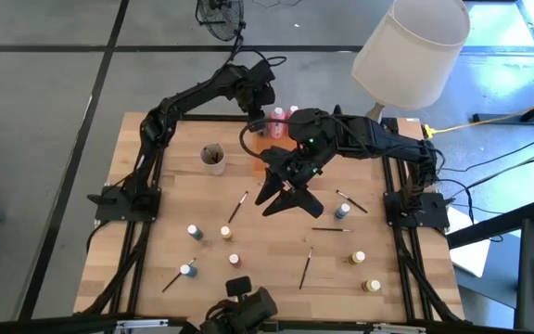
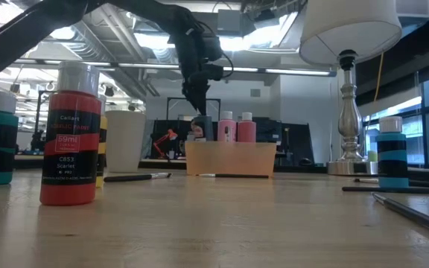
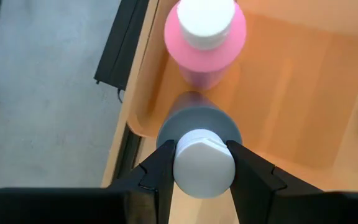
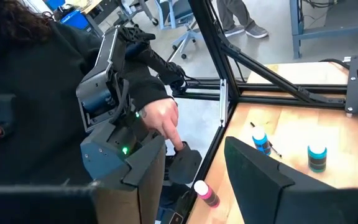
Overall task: Pick & Place Paint Supplies
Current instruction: Put the black paint bottle into the orange bin
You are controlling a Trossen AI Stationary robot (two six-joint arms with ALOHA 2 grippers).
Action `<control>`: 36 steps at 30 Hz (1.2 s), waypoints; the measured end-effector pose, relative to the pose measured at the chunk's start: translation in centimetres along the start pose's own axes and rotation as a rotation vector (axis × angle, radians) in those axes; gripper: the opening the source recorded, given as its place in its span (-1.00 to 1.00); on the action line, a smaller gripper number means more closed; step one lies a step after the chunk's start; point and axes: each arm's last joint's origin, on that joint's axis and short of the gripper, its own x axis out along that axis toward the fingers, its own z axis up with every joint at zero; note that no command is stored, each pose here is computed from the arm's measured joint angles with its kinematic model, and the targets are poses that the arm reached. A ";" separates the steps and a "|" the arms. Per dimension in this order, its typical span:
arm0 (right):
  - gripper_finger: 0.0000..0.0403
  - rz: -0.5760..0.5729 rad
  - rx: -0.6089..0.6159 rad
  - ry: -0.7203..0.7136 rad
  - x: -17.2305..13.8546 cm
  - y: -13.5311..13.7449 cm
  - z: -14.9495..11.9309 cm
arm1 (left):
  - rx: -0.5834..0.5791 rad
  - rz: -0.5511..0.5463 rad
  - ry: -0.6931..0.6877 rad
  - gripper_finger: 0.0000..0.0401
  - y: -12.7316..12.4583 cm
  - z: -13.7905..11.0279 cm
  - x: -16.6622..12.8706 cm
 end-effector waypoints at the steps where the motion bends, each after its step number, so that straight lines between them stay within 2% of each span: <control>1: -0.15 0.000 -0.001 -0.002 0.0 0.0 0.0 | 0.020 0.000 0.000 -0.42 0.0 0.0 0.0; 5: -0.15 0.001 0.003 -0.006 0.0 0.0 0.1 | 0.081 -0.004 -0.001 -0.42 0.0 0.0 0.0; 14: -0.15 0.002 -0.001 -0.017 0.0 0.0 0.2 | 0.127 -0.036 -0.015 -0.42 -0.1 0.0 0.0; 22: -0.15 0.004 -0.005 -0.027 0.0 0.1 0.3 | 0.122 -0.054 -0.004 -0.42 0.1 0.1 1.3; 33: -0.15 0.004 -0.005 -0.025 0.0 0.1 0.3 | 0.106 -0.071 0.005 -0.42 0.0 0.1 1.5; 36: -0.15 0.004 -0.005 -0.025 0.0 0.1 0.3 | 0.104 -0.073 0.006 -0.35 0.0 0.0 1.6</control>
